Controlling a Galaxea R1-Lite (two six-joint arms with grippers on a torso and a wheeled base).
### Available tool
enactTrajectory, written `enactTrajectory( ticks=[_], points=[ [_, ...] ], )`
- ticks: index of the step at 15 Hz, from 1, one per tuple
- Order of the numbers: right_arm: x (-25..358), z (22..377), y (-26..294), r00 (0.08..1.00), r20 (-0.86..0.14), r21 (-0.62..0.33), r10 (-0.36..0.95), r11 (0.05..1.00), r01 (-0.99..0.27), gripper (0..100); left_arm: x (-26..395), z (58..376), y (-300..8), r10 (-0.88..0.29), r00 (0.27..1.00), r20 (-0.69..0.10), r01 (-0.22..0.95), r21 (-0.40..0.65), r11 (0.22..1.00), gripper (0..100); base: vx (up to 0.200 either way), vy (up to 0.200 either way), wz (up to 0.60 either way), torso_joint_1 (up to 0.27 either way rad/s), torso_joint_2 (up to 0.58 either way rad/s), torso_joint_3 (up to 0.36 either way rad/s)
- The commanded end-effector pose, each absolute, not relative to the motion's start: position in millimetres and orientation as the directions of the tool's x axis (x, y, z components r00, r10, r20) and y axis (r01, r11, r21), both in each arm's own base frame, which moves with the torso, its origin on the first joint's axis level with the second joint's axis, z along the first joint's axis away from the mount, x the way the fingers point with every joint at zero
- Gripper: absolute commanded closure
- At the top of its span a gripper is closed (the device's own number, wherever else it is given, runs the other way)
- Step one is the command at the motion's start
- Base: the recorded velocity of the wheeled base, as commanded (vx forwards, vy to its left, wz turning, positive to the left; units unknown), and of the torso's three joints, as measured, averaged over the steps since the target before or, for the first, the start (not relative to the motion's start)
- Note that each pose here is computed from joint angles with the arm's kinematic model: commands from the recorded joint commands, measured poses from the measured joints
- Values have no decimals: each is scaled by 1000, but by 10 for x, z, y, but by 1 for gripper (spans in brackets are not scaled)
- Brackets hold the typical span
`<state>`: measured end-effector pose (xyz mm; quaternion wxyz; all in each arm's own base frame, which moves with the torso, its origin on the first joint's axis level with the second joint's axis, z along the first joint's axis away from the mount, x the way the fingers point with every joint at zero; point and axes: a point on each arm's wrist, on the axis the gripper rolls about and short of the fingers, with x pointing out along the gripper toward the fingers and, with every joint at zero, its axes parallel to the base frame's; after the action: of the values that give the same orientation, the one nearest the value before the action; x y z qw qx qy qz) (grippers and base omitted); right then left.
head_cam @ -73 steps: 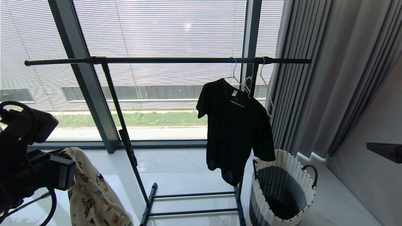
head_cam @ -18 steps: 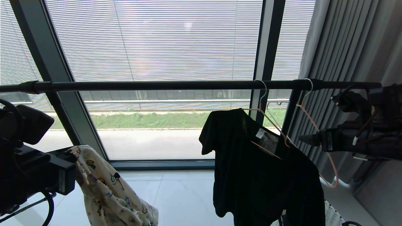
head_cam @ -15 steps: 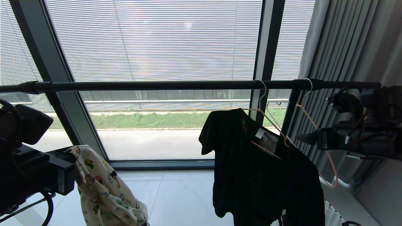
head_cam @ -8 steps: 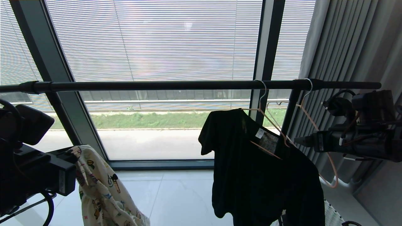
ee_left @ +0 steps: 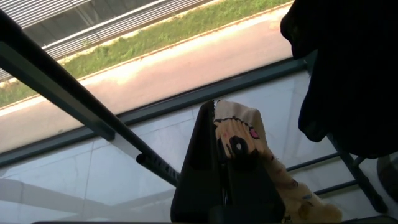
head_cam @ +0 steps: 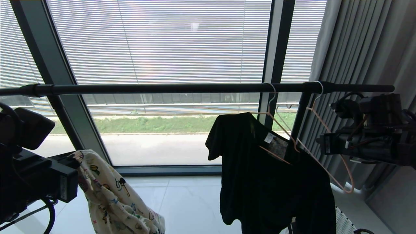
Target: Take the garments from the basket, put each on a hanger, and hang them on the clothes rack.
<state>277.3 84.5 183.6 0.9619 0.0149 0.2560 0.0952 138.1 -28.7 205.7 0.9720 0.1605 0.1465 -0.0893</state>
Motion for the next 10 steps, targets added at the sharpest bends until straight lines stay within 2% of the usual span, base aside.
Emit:
enactTrajectory(
  ticks=[1, 10],
  points=[
    [2782, 1842, 851, 854, -484, 78, 192, 981, -177, 100, 1366, 2061, -284, -127, 943, -308, 219, 286, 933, 100, 0, 0, 0, 0, 0, 0],
    [2600, 2145, 808, 927, -344, 72, 152, 988, -135, 100, 1312, 2088, -272, -129, 949, -286, 212, 282, 936, 100, 0, 0, 0, 0, 0, 0]
  ],
)
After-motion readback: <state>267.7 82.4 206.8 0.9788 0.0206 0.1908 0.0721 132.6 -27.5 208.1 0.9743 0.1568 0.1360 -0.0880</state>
